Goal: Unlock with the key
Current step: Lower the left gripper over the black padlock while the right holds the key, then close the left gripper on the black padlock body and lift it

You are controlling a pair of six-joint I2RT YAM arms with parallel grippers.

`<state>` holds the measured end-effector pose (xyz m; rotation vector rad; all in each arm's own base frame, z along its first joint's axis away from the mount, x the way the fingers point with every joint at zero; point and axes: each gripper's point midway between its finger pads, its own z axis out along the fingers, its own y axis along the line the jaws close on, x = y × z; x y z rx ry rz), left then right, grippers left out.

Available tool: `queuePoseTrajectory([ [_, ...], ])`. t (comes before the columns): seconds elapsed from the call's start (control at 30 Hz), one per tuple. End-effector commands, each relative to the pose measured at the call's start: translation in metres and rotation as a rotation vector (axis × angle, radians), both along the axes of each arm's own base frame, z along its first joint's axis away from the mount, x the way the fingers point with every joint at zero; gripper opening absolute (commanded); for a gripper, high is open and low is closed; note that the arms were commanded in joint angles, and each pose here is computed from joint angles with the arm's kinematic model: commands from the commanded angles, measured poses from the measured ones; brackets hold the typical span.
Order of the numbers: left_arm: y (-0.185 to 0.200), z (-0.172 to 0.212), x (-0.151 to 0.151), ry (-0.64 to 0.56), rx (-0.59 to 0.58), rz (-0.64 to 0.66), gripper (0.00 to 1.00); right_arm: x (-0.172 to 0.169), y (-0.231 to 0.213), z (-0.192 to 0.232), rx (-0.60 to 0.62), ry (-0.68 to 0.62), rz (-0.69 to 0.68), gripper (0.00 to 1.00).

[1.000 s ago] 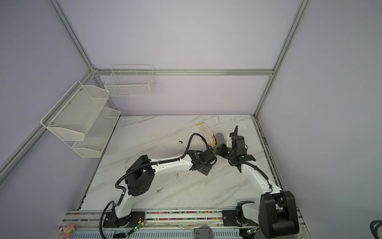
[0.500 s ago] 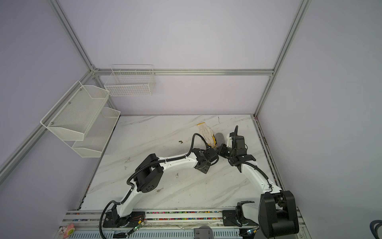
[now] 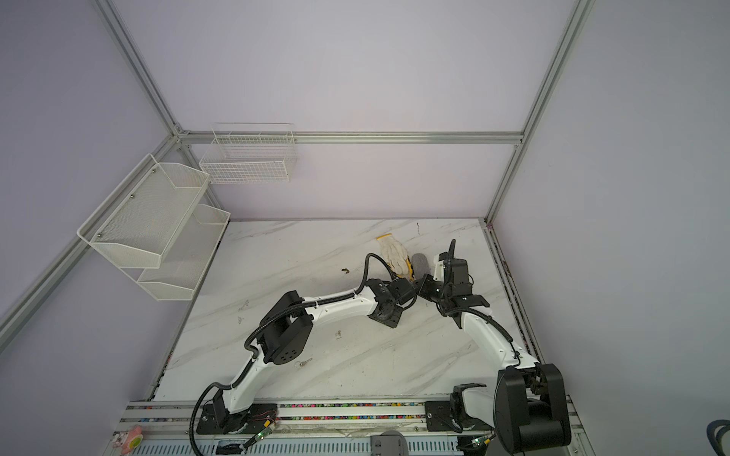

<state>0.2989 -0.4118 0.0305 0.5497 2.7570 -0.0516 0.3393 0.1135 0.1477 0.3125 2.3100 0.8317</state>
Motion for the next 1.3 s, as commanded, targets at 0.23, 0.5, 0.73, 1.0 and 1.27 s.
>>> queuePoseTrajectory([
  [0.23, -0.009, 0.004, 0.013, -0.003, -0.039, 0.038, 0.42, 0.001, 0.005, 0.0, 0.015, -0.009, 0.03, 0.0],
  [0.5, -0.005, 0.006, 0.013, -0.001, -0.038, 0.043, 0.36, 0.0, 0.006, 0.002, 0.02, -0.015, 0.04, 0.0],
  [0.73, 0.001, 0.018, 0.016, -0.017, -0.05, 0.062, 0.28, 0.001, 0.007, -0.002, 0.02, -0.003, 0.044, 0.0],
  [1.0, 0.007, 0.061, 0.02, -0.067, -0.155, 0.126, 0.16, 0.0, 0.006, 0.006, 0.011, -0.01, 0.046, 0.0],
  [1.27, 0.043, 0.122, 0.015, -0.14, -0.38, 0.283, 0.02, -0.005, 0.009, 0.019, 0.004, -0.026, 0.062, 0.0],
])
